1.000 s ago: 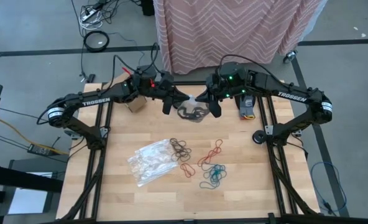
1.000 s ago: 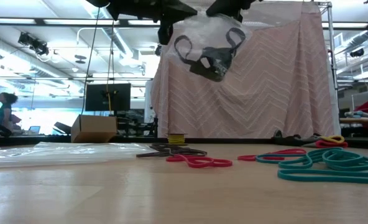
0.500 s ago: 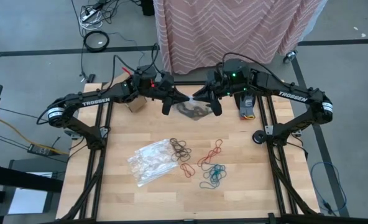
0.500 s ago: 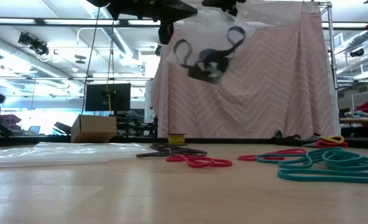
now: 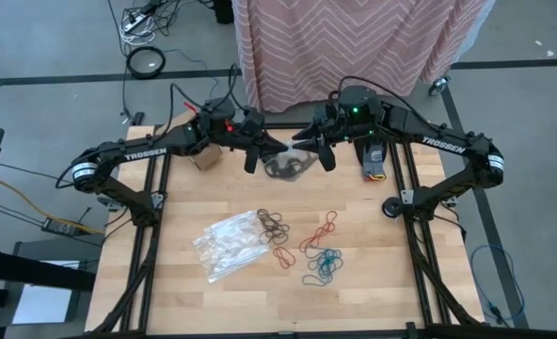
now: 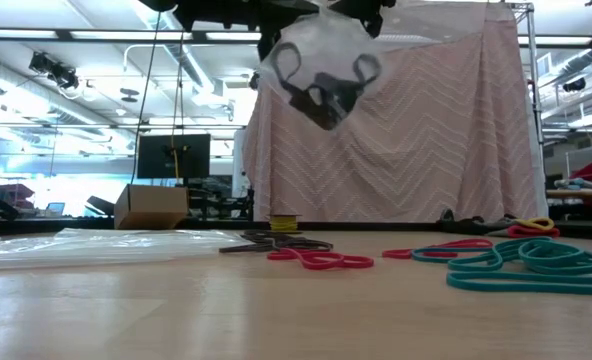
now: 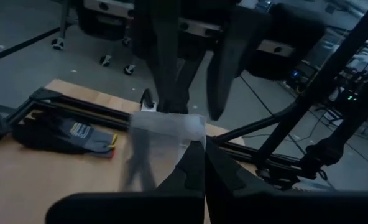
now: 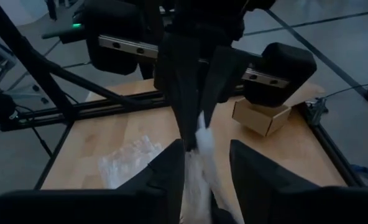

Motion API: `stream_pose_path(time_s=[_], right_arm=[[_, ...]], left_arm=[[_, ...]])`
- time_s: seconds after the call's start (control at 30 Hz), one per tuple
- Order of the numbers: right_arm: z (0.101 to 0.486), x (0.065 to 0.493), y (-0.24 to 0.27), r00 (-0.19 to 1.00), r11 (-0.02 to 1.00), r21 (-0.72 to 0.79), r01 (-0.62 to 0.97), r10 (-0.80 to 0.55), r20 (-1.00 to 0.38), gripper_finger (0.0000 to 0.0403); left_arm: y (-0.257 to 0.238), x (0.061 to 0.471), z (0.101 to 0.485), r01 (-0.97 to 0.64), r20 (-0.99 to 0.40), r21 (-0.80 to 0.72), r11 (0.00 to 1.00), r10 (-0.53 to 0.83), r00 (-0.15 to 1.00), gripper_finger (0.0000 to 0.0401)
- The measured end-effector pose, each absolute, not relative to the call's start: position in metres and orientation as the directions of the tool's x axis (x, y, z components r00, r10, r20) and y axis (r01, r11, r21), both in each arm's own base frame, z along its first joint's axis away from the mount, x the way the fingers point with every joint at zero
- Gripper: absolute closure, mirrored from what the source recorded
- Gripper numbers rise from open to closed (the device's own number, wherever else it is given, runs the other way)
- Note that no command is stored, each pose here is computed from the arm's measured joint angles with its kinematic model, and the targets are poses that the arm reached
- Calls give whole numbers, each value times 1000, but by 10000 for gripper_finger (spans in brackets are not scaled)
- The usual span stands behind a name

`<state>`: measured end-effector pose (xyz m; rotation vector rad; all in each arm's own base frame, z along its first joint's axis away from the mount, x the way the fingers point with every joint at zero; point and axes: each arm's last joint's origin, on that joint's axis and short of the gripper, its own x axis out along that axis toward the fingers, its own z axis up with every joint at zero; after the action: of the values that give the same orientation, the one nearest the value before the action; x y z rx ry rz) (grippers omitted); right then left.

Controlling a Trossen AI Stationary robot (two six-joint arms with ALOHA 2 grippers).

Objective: Sort rubber bands
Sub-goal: Close the transparent zip bag

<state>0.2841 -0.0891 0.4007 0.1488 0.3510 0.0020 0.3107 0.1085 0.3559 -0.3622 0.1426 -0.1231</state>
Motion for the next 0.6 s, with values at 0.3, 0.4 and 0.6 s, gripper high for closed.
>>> stream_pose_path(time_s=[0.3,0.4,0.6], right_arm=[[401,285,-89,941,989,151,2,49,-334,296],[401,285,-88,941,988,156,-12,64,-332,302],[401,285,-88,941,987,160,-29,81,-329,318]], left_arm=[[103,313,358,115,-101,-370,922,-164,981,401],[104,313,358,104,-98,-368,924,-150,984,401],[104,313,359,103,-92,-371,923,-147,985,401]])
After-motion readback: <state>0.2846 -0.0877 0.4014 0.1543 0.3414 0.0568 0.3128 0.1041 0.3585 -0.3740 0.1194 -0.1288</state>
